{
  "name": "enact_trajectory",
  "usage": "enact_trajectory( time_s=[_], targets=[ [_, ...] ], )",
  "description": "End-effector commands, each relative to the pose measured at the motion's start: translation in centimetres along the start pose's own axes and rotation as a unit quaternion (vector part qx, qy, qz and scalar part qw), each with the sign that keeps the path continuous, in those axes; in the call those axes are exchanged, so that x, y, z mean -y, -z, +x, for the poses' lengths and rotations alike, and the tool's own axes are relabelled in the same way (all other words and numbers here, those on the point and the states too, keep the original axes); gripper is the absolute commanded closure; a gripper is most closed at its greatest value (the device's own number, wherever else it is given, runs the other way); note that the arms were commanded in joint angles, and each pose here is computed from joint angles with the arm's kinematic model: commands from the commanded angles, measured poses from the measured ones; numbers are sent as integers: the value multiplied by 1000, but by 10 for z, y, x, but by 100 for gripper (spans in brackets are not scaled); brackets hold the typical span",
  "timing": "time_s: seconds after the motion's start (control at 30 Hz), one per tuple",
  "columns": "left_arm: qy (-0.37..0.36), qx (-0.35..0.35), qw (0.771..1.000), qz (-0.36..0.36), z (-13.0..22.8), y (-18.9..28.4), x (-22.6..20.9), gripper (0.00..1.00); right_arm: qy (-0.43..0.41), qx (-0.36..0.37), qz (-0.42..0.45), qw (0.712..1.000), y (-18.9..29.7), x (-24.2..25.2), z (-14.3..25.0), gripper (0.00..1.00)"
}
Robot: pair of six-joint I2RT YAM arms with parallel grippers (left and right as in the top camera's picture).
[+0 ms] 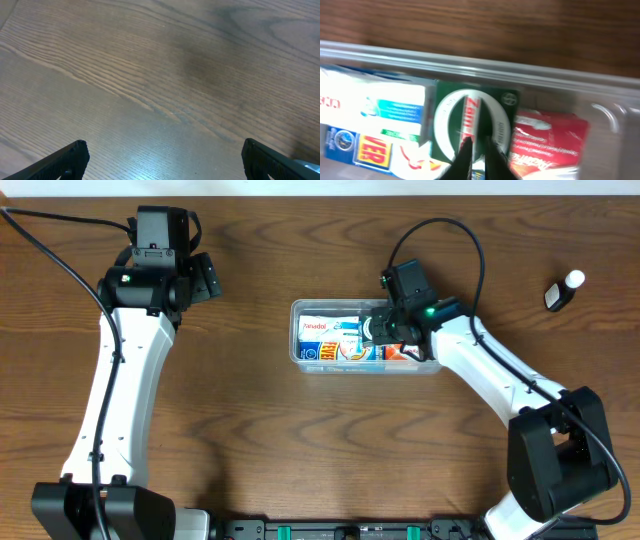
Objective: Pack container
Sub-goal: 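Lower the green box into the container beside the red box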
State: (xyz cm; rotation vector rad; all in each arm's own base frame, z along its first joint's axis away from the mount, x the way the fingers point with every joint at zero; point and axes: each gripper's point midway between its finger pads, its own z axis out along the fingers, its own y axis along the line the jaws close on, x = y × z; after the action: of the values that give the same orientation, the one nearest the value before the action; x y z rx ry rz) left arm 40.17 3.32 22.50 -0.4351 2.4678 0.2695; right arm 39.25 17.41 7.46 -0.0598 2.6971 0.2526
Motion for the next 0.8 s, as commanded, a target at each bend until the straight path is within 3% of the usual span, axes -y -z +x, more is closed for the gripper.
enact_trajectory(
  time_s=[0.0, 0.47, 0.77],
  targets=[
    [2, 6, 1000, -6, -4, 2, -3, 2, -8, 17, 27, 999, 11, 15, -9, 99],
    [2, 6, 1000, -6, -4, 2, -3, 2, -7, -3, 66, 998, -14, 30, 1, 99],
    [2, 6, 1000, -6, -4, 2, -3, 2, -7, -6, 40, 999, -23, 21, 0, 99]
  ],
)
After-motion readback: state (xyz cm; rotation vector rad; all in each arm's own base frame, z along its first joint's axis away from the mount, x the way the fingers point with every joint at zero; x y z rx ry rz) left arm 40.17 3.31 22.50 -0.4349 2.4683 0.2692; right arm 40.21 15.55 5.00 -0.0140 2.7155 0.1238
